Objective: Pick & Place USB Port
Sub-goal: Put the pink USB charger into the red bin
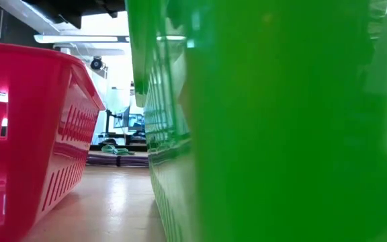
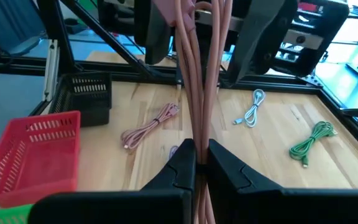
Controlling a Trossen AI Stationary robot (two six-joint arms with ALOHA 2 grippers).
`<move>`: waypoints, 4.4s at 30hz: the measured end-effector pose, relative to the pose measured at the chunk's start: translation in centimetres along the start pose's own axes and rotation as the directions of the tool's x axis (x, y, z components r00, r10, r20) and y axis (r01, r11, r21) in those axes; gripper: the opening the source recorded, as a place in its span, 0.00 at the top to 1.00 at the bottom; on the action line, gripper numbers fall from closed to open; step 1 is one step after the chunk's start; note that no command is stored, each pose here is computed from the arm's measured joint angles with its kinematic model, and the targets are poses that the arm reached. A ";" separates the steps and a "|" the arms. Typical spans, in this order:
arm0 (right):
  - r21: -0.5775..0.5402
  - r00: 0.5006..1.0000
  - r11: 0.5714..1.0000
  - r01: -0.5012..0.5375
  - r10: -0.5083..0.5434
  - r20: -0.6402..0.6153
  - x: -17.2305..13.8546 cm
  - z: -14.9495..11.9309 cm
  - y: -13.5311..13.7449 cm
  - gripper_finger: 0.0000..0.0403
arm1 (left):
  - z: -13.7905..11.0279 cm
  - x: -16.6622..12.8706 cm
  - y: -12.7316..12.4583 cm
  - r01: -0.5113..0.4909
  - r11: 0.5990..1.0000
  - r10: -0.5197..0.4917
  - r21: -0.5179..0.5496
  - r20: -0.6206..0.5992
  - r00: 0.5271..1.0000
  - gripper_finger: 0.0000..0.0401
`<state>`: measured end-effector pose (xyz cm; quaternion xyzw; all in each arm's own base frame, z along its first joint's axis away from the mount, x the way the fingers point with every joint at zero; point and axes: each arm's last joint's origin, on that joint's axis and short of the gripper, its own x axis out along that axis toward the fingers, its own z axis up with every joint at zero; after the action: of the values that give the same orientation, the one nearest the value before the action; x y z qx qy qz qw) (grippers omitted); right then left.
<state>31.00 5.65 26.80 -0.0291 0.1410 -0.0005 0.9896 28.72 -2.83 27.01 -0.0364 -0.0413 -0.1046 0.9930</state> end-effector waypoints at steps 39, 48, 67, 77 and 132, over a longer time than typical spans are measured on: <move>-0.096 0.988 0.986 -0.135 0.141 0.064 -1.5 0.9 3.5 0.52 | 3.1 -4.3 -20.5 -0.282 0.954 0.187 -0.107 -0.524 0.831 0.95; -0.070 0.979 0.980 -0.188 0.192 0.068 -2.5 0.8 6.4 0.52 | -1.4 -0.2 -23.6 -0.403 0.909 0.152 -0.109 -0.812 0.564 0.95; -0.109 0.976 0.975 -0.194 0.203 0.078 -4.9 0.4 10.8 0.52 | -4.3 2.1 -21.9 -0.498 0.858 0.094 -0.125 -0.915 0.392 0.54; -0.156 0.978 0.971 -0.182 0.196 0.074 -5.0 0.3 10.9 0.52 | 1.6 0.3 -20.5 -0.500 0.845 0.321 0.189 -0.927 0.192 0.53; -0.145 0.985 0.976 -0.164 0.154 -0.079 -4.4 -1.2 9.9 0.52 | -10.9 -5.3 -7.5 -0.171 0.940 0.258 0.295 -0.944 -0.205 0.97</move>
<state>26.33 15.52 26.34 -0.0924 0.1755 0.0884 0.9761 22.82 -9.94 16.17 0.0779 0.7291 0.0771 0.6756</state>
